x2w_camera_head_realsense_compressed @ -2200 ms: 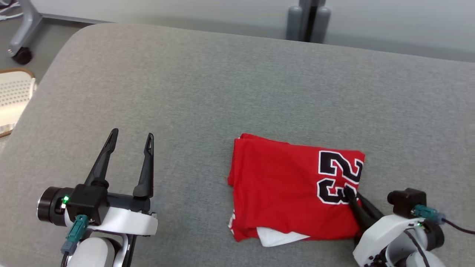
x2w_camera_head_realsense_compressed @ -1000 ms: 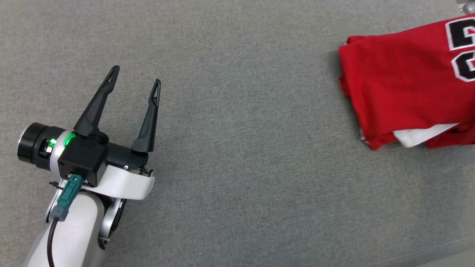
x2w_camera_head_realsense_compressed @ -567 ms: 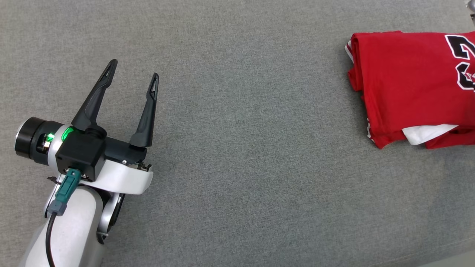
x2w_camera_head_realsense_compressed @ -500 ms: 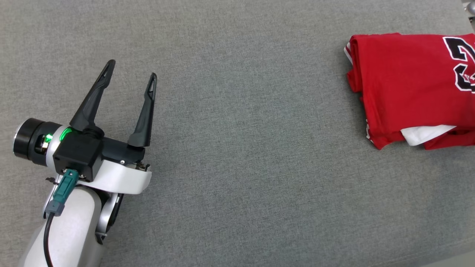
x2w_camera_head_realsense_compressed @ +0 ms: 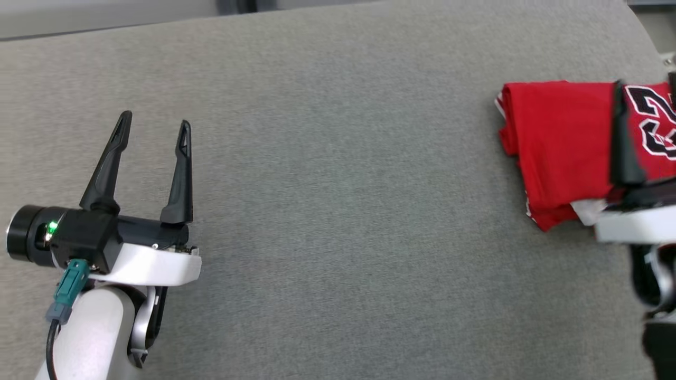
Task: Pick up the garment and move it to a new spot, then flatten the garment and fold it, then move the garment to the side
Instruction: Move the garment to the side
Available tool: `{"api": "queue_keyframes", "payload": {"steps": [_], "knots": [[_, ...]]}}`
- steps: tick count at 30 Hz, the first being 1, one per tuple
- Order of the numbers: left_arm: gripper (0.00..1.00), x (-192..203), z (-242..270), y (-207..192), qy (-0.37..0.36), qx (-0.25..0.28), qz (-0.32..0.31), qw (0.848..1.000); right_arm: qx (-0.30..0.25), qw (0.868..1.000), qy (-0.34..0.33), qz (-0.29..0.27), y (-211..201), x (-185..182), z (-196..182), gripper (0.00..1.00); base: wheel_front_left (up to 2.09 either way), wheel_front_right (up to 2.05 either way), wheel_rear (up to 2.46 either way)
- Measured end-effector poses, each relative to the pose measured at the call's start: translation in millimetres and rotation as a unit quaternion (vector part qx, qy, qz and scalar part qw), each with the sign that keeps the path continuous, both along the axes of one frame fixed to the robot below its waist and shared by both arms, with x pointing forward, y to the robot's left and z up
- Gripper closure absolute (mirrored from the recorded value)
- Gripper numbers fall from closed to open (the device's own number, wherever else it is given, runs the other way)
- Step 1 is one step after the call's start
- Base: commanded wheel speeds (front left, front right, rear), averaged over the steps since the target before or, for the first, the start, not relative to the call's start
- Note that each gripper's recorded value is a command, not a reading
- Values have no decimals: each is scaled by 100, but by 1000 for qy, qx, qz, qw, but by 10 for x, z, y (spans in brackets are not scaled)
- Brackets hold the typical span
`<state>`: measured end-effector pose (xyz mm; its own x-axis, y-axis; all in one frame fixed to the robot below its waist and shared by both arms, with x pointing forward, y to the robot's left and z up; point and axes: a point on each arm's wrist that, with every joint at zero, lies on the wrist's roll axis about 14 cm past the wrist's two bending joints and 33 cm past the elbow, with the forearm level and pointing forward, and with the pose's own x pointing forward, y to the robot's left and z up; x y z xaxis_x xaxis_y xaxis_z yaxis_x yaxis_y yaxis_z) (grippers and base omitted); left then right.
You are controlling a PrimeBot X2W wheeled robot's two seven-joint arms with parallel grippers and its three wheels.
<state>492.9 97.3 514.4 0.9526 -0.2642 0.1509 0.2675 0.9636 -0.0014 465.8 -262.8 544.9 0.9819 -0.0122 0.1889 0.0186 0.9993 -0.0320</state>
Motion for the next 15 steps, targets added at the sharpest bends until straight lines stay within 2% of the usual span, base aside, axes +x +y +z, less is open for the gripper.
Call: {"api": "queue_keyframes", "payload": {"steps": [6, 14, 15], "knots": [[0, -197, 79, 299, 5, -11, 44, 999, 54, 997, 1, 62, 650, -134, -34, 0, 0, 0, 0], [0, -495, 172, 529, 4, -17, 69, 997, 90, 992, 29, 88, 984, -368, -150, 0, 0, 0, 0], [0, -522, 203, 552, 3, -32, 72, 997, 93, 991, 33, 90, 1007, -397, -165, 0, 0, 0, 0]]}}
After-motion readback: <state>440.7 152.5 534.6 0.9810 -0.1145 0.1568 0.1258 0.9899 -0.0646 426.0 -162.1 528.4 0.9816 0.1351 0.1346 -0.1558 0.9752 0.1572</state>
